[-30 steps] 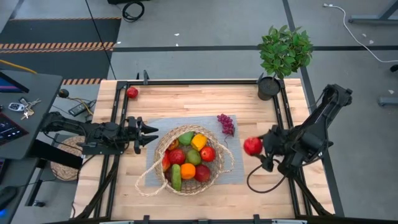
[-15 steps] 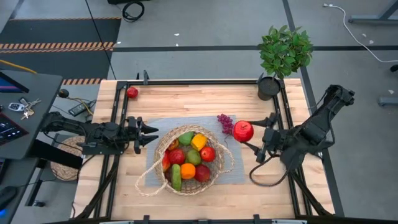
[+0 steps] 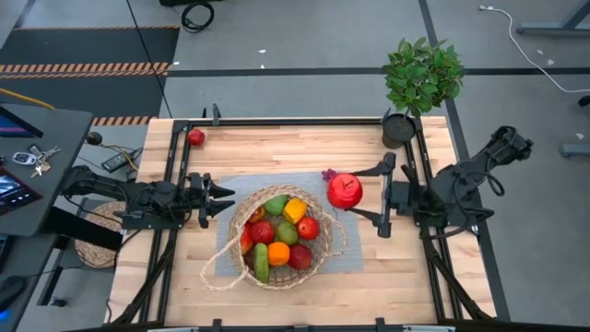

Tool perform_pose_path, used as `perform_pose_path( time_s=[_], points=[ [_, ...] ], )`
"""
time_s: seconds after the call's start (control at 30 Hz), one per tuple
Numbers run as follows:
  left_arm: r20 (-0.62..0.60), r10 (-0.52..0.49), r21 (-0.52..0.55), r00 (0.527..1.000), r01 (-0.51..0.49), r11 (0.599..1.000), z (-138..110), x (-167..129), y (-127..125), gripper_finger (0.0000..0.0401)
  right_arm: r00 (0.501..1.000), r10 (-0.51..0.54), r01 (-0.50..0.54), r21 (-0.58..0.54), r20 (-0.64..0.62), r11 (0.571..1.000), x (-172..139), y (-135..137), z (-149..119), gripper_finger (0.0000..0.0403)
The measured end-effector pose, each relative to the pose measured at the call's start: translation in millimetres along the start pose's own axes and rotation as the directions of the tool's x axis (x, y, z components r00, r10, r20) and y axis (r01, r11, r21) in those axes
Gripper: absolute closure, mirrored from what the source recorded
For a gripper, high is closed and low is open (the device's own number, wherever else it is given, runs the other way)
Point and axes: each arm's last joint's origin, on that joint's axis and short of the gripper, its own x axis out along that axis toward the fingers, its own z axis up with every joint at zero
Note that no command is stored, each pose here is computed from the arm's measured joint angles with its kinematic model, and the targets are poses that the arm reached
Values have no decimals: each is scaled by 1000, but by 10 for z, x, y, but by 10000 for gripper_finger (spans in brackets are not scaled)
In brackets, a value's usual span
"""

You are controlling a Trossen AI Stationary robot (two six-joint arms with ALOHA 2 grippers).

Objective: Build produce basket
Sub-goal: Put the right red apple into the brown basket

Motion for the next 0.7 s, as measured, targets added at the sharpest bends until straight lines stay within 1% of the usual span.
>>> perform_pose_path(
  time_s=[0.13, 0.2, 0.27, 0.33, 0.4, 0.47, 0.6, 0.7],
  points=[
    [0, 0, 0, 1000, 0, 1000, 0, 0, 0, 205, 999, 8, -1, -142, 43, 990, 92, -13, 28, 44],
    [0, 0, 0, 1000, 0, 1000, 0, 0, 0, 204, 999, -4, 13, -235, 40, 972, 154, 3, 14, 44],
    [0, 0, 0, 1000, 0, 1000, 0, 0, 0, 203, 999, -25, 31, -342, 23, 939, 235, 25, -19, 44],
    [0, 0, 0, 1000, 0, 1000, 0, 0, 0, 203, 999, -54, 48, -450, -1, 892, 327, 44, -64, 44],
    [0, 0, 0, 1000, 0, 1000, 0, 0, 0, 205, 997, -80, 63, -552, -7, 832, 426, 58, -96, 44],
    [0, 0, 0, 1000, 0, 1000, 0, 0, 0, 207, 995, -99, 80, -630, 6, 772, 512, 77, -107, 44],
    [0, 0, 0, 1000, 0, 1000, 0, 0, 0, 207, 989, -127, 138, -734, 72, 665, 640, 133, -80, 44],
    [0, 0, 0, 1000, 0, 1000, 0, 0, 0, 205, 983, -120, 182, -782, 137, 596, 701, 174, -44, 44]
  ],
)
